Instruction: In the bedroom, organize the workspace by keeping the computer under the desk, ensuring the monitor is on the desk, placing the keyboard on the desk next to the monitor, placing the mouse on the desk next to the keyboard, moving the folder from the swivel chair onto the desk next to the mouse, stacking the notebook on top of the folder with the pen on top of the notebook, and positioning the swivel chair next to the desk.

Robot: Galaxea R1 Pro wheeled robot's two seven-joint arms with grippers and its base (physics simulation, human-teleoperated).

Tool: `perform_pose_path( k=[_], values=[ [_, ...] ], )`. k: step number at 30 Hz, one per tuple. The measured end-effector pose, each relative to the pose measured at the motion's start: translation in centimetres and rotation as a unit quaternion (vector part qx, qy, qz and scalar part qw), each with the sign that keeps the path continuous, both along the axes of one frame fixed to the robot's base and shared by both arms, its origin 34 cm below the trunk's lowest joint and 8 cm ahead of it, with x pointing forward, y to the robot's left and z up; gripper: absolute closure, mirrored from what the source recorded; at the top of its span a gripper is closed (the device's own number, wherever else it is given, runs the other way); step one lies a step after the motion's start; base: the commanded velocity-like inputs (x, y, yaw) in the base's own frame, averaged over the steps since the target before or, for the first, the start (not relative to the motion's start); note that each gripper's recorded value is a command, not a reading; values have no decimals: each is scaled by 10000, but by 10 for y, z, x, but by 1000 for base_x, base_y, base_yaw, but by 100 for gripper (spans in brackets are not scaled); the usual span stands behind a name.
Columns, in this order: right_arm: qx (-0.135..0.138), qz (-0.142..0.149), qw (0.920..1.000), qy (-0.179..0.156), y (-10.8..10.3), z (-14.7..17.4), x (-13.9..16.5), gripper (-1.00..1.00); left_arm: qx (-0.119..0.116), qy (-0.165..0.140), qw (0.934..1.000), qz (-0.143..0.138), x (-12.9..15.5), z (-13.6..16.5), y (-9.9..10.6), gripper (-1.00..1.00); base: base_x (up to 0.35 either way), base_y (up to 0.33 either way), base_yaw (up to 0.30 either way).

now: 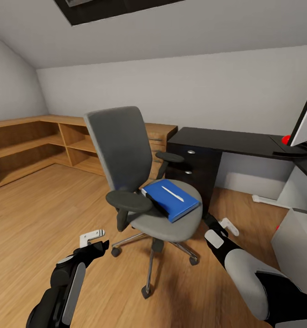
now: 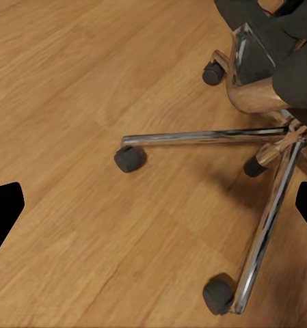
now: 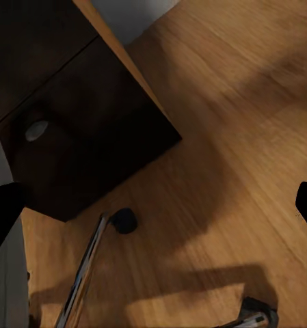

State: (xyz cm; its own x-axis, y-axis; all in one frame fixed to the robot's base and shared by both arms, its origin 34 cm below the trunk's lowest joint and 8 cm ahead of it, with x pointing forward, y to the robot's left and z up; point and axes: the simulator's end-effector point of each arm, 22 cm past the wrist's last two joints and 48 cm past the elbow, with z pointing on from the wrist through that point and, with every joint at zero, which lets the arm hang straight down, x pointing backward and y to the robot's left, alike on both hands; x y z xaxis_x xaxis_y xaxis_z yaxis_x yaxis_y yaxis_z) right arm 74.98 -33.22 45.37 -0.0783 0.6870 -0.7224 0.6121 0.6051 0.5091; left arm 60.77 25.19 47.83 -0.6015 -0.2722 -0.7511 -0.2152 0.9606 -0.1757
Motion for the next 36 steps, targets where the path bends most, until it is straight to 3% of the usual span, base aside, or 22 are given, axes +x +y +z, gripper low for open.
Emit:
perform_pose_path(
  k=[14, 27, 36],
  values=[
    [-11, -1, 10000, -16, -1, 2, 1, -100, -3, 3, 10000, 5, 0, 0, 0, -100, 227, 0, -2],
    [2, 10, 10000, -13, 1, 1, 1, -100, 6, 8, 10000, 16, 0, -1, 2, -100, 13, 0, 12],
    [-9, 1, 10000, -29, -1, 2, 1, -100, -9, 6, 10000, 21, 0, 0, 2, -100, 0, 0, 230]
  ],
)
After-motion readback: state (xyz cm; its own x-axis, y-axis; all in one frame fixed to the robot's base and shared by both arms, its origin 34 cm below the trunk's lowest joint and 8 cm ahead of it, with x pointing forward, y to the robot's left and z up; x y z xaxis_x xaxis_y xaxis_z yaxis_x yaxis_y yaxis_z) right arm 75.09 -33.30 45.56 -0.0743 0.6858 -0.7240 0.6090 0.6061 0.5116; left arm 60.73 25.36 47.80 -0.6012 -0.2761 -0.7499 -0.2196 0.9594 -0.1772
